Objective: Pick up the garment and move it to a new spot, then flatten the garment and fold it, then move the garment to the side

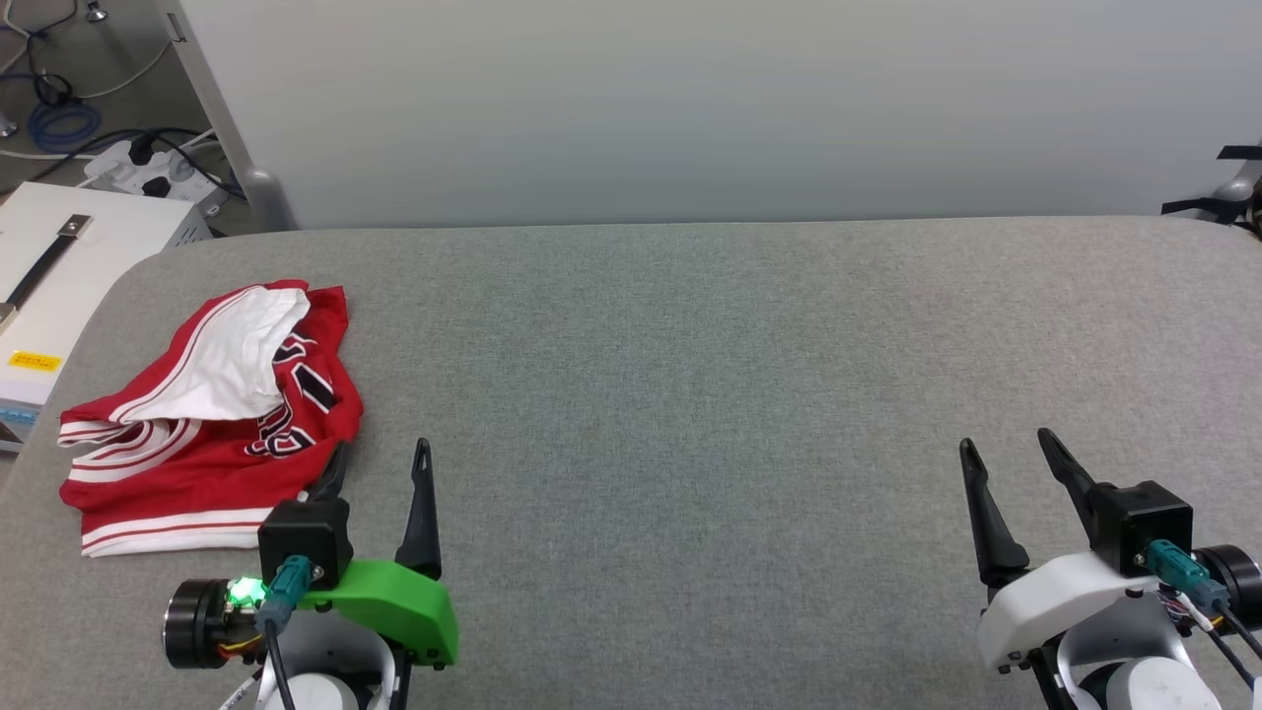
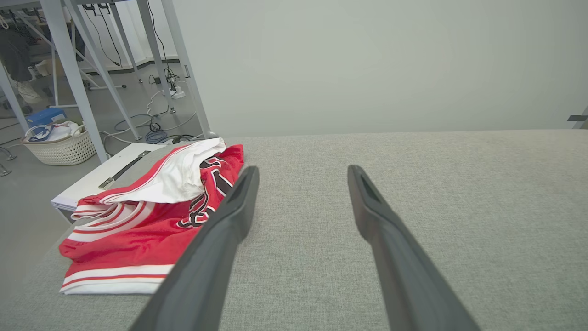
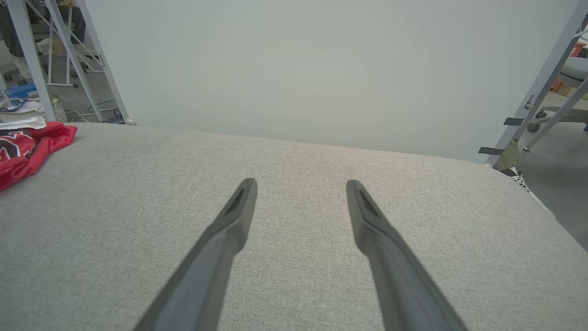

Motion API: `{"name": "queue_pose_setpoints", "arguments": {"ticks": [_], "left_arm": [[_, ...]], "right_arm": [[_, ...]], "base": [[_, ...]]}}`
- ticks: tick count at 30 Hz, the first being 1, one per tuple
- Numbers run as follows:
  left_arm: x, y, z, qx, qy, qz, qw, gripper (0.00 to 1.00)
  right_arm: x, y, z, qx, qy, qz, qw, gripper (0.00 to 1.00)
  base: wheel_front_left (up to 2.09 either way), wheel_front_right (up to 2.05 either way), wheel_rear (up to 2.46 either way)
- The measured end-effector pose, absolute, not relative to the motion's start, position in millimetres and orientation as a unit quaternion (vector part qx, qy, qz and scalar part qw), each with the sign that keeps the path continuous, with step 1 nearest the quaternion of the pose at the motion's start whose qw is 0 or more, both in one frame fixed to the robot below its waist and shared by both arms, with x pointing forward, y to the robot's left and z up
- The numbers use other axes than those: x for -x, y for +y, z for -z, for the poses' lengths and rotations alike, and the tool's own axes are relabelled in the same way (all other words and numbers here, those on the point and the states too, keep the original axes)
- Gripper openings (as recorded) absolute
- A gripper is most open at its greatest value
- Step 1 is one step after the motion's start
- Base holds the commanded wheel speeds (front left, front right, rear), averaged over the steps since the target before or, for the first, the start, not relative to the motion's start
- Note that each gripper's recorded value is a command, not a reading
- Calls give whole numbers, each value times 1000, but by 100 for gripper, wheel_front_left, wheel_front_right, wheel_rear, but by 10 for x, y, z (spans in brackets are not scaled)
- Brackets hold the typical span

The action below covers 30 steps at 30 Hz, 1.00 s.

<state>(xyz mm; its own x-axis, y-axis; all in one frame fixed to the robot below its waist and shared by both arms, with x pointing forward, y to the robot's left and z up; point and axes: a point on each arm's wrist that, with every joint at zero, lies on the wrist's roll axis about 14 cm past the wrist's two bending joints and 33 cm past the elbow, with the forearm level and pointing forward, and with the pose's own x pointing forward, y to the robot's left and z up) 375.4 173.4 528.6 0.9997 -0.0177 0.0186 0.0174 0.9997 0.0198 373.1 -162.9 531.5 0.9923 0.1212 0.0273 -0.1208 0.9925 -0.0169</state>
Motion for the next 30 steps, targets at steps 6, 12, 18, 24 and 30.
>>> {"name": "queue_pose_setpoints", "arguments": {"ticks": [6,12,18,24,30], "left_arm": [[-3753,1724,-5279,-6,-12,9,1000,100],[-3751,1714,-5268,-4,-13,11,1000,100],[-3749,1709,-5257,0,-16,11,1000,100],[-3745,1701,-5252,5,-18,12,1000,100],[-3743,1689,-5255,12,-22,14,1000,100]], "right_arm": [[-3729,-1668,-5326,4,-20,-55,998,100],[-3727,-1682,-5325,3,-23,-53,998,100],[-3727,-1703,-5337,0,-29,-50,998,100],[-3727,-1708,-5353,-3,-35,-49,998,100],[-3723,-1711,-5367,-8,-40,-48,998,100]], "base": [[0,0,0],[0,0,0],[0,0,0],[0,0,0],[0,0,0]]}}
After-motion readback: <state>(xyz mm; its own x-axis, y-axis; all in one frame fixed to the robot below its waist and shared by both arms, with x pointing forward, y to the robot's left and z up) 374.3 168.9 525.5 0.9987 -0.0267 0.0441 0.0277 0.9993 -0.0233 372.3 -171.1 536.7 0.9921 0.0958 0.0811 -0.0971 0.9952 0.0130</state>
